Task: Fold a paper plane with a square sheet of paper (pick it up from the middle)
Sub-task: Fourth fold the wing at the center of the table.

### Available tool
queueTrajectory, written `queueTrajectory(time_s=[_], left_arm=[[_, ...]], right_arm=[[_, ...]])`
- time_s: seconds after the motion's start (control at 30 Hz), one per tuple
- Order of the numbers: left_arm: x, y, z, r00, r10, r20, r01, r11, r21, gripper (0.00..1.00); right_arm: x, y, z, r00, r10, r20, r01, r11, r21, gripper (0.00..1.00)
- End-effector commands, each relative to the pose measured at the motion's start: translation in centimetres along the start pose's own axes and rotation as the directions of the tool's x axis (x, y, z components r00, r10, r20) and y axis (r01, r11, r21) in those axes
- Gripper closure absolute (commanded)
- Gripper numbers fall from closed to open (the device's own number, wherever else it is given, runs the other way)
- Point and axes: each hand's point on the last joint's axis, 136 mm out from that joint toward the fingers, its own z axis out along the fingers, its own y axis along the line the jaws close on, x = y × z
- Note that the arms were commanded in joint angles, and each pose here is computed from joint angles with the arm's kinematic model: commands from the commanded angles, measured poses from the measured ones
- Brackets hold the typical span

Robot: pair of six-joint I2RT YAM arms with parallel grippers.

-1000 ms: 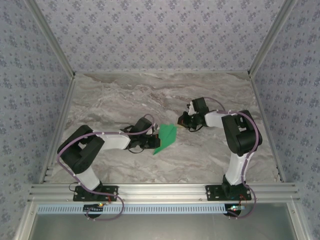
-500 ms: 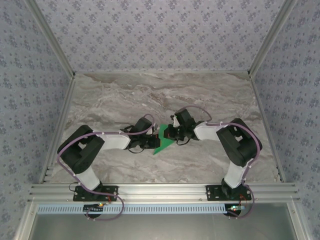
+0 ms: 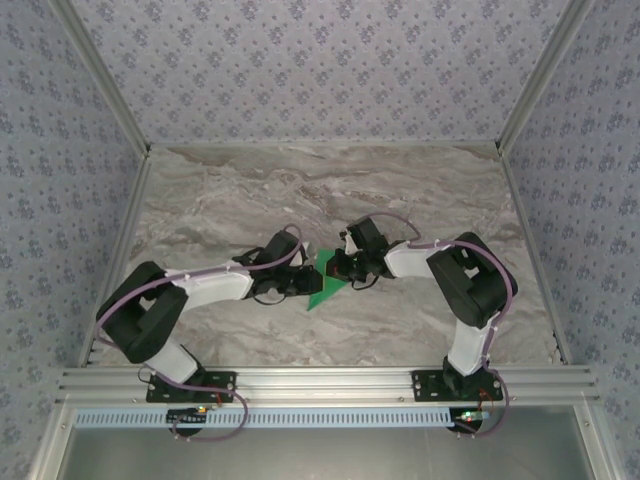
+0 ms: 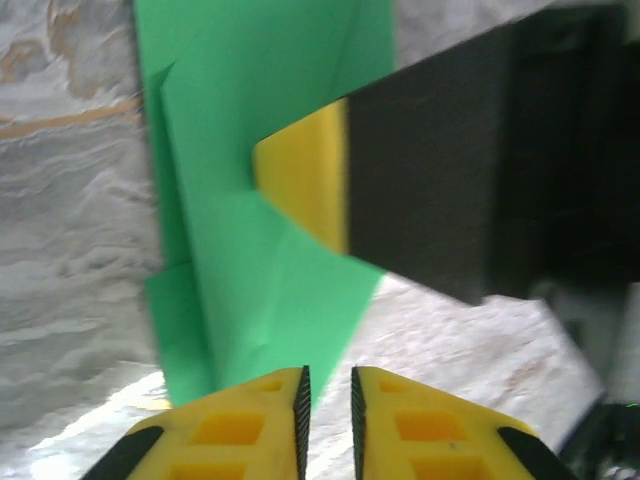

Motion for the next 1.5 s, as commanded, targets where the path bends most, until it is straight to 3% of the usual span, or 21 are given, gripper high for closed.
queueTrajectory(time_s=[0.0, 0.33, 0.67, 1.03, 1.27, 1.47], left_arm=[[-0.3, -1.6, -0.5, 0.997, -0.080, 0.002, 0.080, 0.996, 0.038, 0.77], [2.9, 0.5, 1.8, 0.974, -0.206, -0.091, 0.205, 0.979, -0.019, 0.79], [4.3, 3.9, 1.6, 0.970, -0.233, -0.070, 0.223, 0.966, -0.127, 0.79], [6.2, 5.1, 1.3, 0.955, -0.283, -0.088, 0.271, 0.955, -0.124, 0.80], [2.4, 1.1, -0.7, 0.979, -0.203, -0.016, 0.203, 0.979, 0.015, 0.77], [-0.4, 0.4, -1.2, 0.985, -0.170, 0.028, 0.168, 0.985, 0.044, 0.77]], right_arm=[[2.3, -4.9, 1.1, 0.996, 0.063, -0.057, -0.052, 0.983, 0.175, 1.00], [3.0, -5.8, 1.8, 0.993, 0.086, -0.082, -0.068, 0.977, 0.204, 1.00], [3.5, -6.4, 1.9, 0.991, 0.099, -0.094, -0.075, 0.971, 0.228, 1.00], [3.9, -6.9, 1.9, 0.989, 0.104, -0.105, -0.076, 0.966, 0.247, 1.00], [3.9, -6.8, 1.9, 0.988, 0.108, -0.109, -0.079, 0.967, 0.243, 1.00], [4.1, -6.9, 2.0, 0.987, 0.107, -0.116, -0.077, 0.967, 0.242, 1.00]])
